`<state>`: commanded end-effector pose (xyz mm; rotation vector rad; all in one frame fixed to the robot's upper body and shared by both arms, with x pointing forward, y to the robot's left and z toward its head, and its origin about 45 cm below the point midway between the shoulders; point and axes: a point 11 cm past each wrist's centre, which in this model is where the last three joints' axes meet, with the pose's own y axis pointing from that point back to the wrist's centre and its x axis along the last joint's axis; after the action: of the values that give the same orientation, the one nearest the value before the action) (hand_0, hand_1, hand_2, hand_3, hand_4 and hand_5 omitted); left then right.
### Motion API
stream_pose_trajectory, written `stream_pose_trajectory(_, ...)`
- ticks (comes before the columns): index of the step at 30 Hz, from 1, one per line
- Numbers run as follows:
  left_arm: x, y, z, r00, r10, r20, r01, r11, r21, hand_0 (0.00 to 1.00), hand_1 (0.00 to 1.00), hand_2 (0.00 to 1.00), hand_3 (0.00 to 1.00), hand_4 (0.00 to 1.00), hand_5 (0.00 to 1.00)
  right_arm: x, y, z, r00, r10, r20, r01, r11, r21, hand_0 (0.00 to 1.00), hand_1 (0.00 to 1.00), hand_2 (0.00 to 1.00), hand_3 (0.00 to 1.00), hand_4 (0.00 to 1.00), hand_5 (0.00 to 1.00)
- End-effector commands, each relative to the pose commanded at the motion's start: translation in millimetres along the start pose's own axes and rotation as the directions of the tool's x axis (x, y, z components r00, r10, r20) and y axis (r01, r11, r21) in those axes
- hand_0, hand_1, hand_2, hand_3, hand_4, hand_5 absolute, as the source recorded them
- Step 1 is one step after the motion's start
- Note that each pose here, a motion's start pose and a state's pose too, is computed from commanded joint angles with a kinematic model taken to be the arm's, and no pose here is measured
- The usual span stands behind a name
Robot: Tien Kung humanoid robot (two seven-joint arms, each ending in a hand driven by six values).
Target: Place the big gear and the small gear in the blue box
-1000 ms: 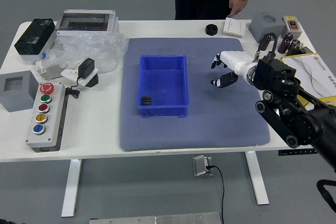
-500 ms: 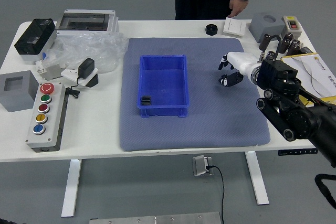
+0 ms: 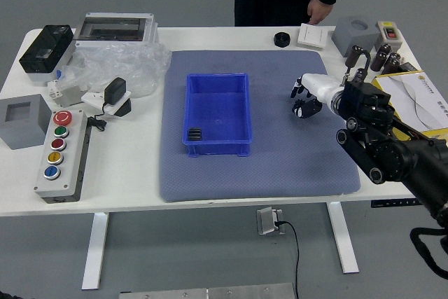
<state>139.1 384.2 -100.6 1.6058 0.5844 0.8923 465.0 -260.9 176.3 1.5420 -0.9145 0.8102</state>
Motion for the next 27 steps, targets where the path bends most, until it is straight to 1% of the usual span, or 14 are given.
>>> stream_pose_trajectory(1, 0.0, 0.0, 0.3, 1.000, 0.000, 0.000, 0.000, 1.000, 0.000, 0.790, 0.760, 0.756, 0.694, 0.595, 0.309, -0.2, -0.4, 0, 1.000, -0.001, 0.001, 0.001, 1.000, -0.002, 0.719, 0.683, 0.766, 0.680, 0.657, 0.131)
stream_pose_trajectory(27, -1.2, -0.1, 0.5, 1.000, -0.002, 0.005, 0.002, 1.000, 0.000, 0.790, 0.762, 0.757, 0.694, 0.588, 0.305, -11.6, -5.5, 3, 0.999, -0.034, 0.015, 0.034, 0.999, -0.024, 0.716, 0.681, 0.746, 0.669, 0.635, 0.108)
